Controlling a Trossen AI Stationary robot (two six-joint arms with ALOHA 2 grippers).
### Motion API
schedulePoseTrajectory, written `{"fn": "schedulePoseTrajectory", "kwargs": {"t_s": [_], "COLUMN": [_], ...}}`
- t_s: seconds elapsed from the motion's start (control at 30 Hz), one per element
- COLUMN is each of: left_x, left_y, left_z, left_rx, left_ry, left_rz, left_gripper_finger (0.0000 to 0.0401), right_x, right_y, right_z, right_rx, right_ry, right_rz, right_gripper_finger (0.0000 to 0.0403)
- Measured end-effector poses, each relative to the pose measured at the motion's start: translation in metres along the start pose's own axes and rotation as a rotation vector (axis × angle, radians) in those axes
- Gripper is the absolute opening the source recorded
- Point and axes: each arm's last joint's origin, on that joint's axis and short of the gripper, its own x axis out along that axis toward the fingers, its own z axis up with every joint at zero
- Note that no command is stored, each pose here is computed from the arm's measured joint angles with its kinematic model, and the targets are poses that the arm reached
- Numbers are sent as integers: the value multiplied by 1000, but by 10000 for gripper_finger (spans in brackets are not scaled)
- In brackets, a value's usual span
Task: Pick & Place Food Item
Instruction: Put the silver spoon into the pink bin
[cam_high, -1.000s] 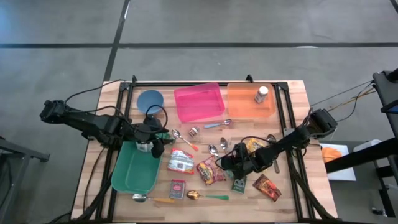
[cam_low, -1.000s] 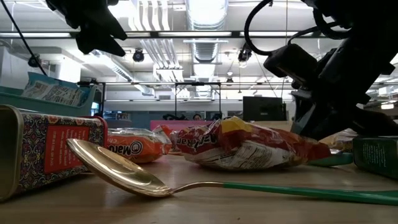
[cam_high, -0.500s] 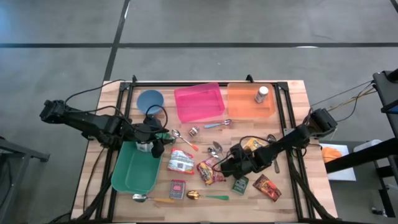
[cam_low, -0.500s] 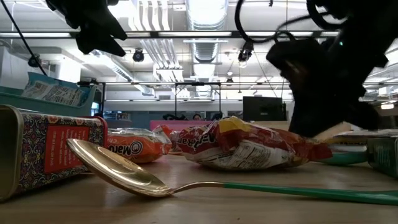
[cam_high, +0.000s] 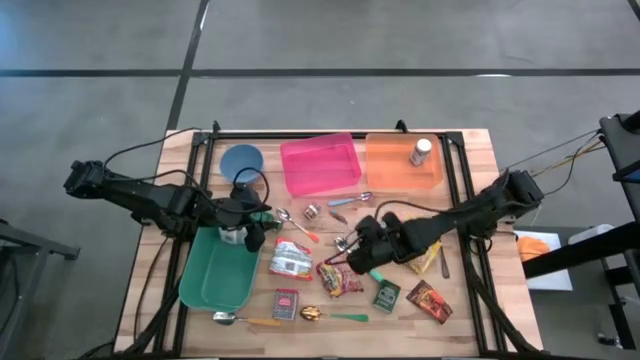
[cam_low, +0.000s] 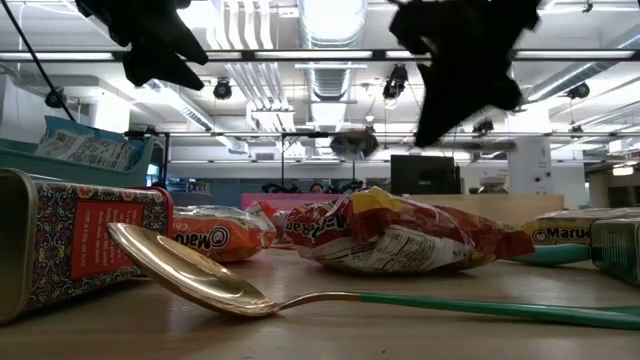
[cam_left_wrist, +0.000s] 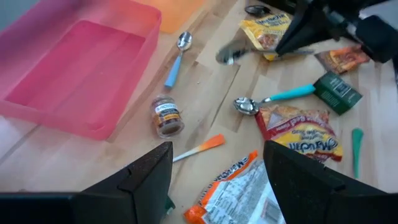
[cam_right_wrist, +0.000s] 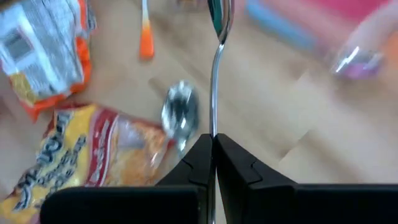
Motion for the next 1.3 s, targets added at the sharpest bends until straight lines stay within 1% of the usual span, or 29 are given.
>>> {"fn": "schedulePoseTrajectory", "kwargs": {"t_s": [0.07, 0.17, 0.33, 0.47, 0.63, 0.77, 0.87, 1.0, 1.1, 1.17, 1.3], "left_x": [-1, -2, -3, -3, -2, -2, -2, -2, -2, -2, -2], "left_y": [0, 0, 0, 0, 0, 0, 0, 0, 0, 0, 0], "left_z": [0, 1, 0, 0, 0, 0, 0, 0, 0, 0, 0], "left_rx": [-27, -35, -38, -40, -44, -44, -32, -32, -29, -28, -27], "left_ry": [-3, -5, 13, 15, 18, 20, 19, 20, 20, 20, 20], "left_rz": [-2, -10, -40, -42, -40, -39, -40, -39, -39, -40, -39], "left_gripper_finger": [255, 255, 255, 255, 255, 255, 255, 255, 255, 255, 255], "right_x": [-7, -16, -22, -18, -8, 0, 9, 24, 36, 46, 61], "right_y": [-2, -6, -17, -35, -63, -84, -94, -101, -101, -102, -107], "right_z": [16, 41, 80, 108, 135, 149, 158, 169, 173, 173, 173], "right_rx": [-74, -163, -322, -455, -535, -637, -700, -724, -772, -824, -885], "right_ry": [-12, -36, -62, -35, 2, 20, 16, -6, -13, 14, 49], "right_rz": [-38, -71, -83, -69, -66, -101, -108, -20, 37, 40, 32], "right_gripper_finger": [9, 9, 9, 9, 9, 9, 9, 9, 9, 9, 9]}}
